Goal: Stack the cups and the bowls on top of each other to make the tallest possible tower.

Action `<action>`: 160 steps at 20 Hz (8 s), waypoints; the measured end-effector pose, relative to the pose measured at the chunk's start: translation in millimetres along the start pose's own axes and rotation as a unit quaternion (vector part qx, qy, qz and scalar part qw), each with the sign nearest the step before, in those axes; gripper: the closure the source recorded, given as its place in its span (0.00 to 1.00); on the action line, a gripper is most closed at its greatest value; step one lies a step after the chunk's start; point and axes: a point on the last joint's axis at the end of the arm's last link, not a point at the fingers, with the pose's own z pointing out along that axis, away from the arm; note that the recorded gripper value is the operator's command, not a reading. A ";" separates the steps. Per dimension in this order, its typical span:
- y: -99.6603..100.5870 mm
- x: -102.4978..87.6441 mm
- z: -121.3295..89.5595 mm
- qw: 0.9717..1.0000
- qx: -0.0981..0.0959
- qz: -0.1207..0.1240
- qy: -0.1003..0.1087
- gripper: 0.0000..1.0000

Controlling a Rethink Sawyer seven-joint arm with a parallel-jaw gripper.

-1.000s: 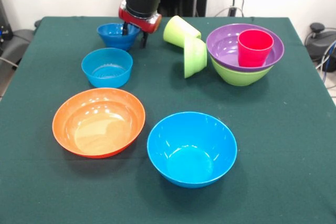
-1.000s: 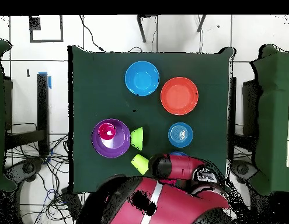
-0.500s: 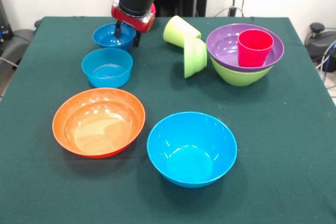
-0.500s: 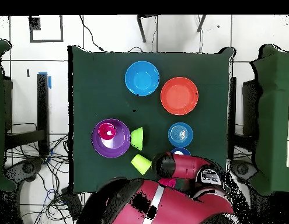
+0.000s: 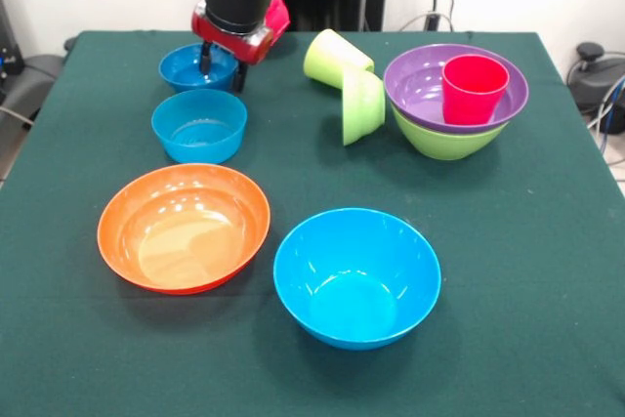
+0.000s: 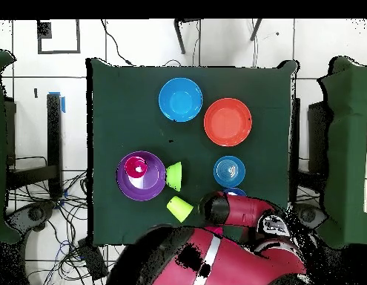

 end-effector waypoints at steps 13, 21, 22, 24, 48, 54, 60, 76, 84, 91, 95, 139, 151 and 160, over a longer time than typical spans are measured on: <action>-25.5 -19.2 3.0 0.999 -0.021 0.044 0.005 1.00; -22.3 -17.8 -4.8 0.998 -0.019 0.044 0.031 1.00; -20.9 -18.2 -7.4 0.998 -0.019 0.043 0.035 1.00; -17.8 -19.4 -15.5 0.998 -0.018 0.045 0.049 1.00; 141.1 -30.4 -155.9 0.989 -0.046 0.072 0.116 1.00; 183.6 -32.0 -166.7 0.986 -0.049 0.113 0.112 1.00; 197.6 -30.9 -183.0 0.980 -0.027 0.151 0.123 1.00; 182.9 -44.3 -208.7 0.973 -0.001 0.177 0.145 1.00; 202.1 -59.4 -206.2 0.972 -0.016 0.186 0.144 1.00; 230.5 -72.4 -206.3 0.973 -0.027 0.184 0.140 1.00; 244.5 -74.0 -214.1 0.973 -0.020 0.173 0.151 1.00; 314.8 -44.5 -211.5 0.962 -0.011 0.208 0.176 1.00; 302.6 -46.9 -207.2 0.961 0.010 0.214 0.176 1.00; 309.8 -40.8 -208.3 0.962 0.010 0.210 0.176 1.00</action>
